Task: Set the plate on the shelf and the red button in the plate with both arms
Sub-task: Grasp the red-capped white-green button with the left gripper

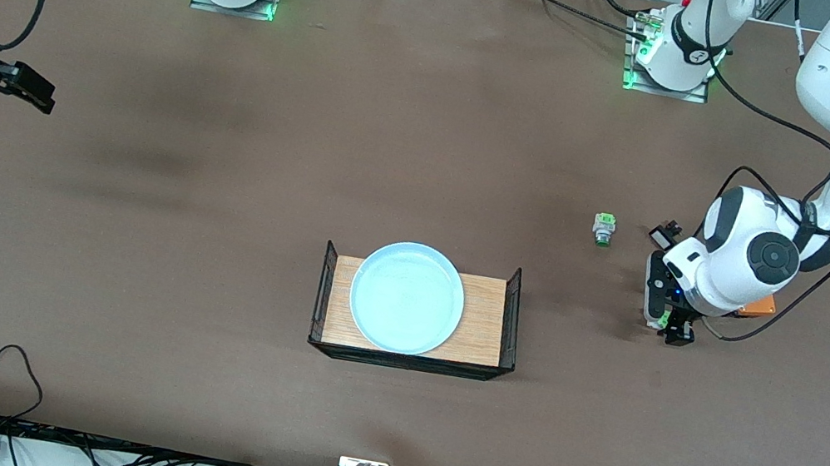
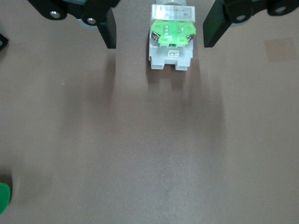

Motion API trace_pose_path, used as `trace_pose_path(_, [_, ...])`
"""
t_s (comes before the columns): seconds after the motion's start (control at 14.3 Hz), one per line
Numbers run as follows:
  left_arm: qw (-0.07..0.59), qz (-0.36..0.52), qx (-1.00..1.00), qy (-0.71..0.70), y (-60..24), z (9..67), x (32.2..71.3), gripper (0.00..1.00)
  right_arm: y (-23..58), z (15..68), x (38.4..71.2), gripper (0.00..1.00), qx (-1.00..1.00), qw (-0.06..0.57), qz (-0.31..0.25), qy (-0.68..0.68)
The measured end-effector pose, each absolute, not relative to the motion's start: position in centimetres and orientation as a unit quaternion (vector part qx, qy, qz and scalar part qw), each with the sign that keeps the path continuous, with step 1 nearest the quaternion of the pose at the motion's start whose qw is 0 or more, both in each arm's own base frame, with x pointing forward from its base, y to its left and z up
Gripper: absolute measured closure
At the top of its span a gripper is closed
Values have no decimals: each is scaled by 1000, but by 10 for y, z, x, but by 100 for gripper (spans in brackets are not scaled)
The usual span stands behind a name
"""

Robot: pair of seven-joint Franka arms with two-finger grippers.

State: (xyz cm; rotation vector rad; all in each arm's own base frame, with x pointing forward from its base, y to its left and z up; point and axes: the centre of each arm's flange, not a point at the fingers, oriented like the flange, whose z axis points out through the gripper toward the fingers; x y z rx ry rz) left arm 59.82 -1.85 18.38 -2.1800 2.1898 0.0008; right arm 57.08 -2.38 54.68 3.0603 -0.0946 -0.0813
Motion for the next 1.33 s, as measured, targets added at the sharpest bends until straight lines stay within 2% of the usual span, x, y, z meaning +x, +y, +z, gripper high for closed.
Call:
trace_pose_path(0.07, [24,2,-704,710,-16,180,597,21,-23,549,570,0,998,39,-25,-31])
trace_pose_path(0.28, [27,-1,-694,719,-13,179,599,54,-20,554,571,0,999,39,-21,-22])
trace_pose_path(0.35, [29,-3,-691,722,-14,181,602,59,-19,555,571,0,999,39,-20,-18])
trace_pose_path(0.7, [5,28,-718,696,-22,213,620,59,-19,569,573,0,999,39,-7,-17])
trace_pose_path(1.05, [-25,85,-838,538,-86,323,645,59,-19,574,571,0,999,39,-15,-17])
trace_pose_path(1.33, [-58,77,-907,409,-161,396,646,59,-19,579,570,0,999,39,-15,-17])
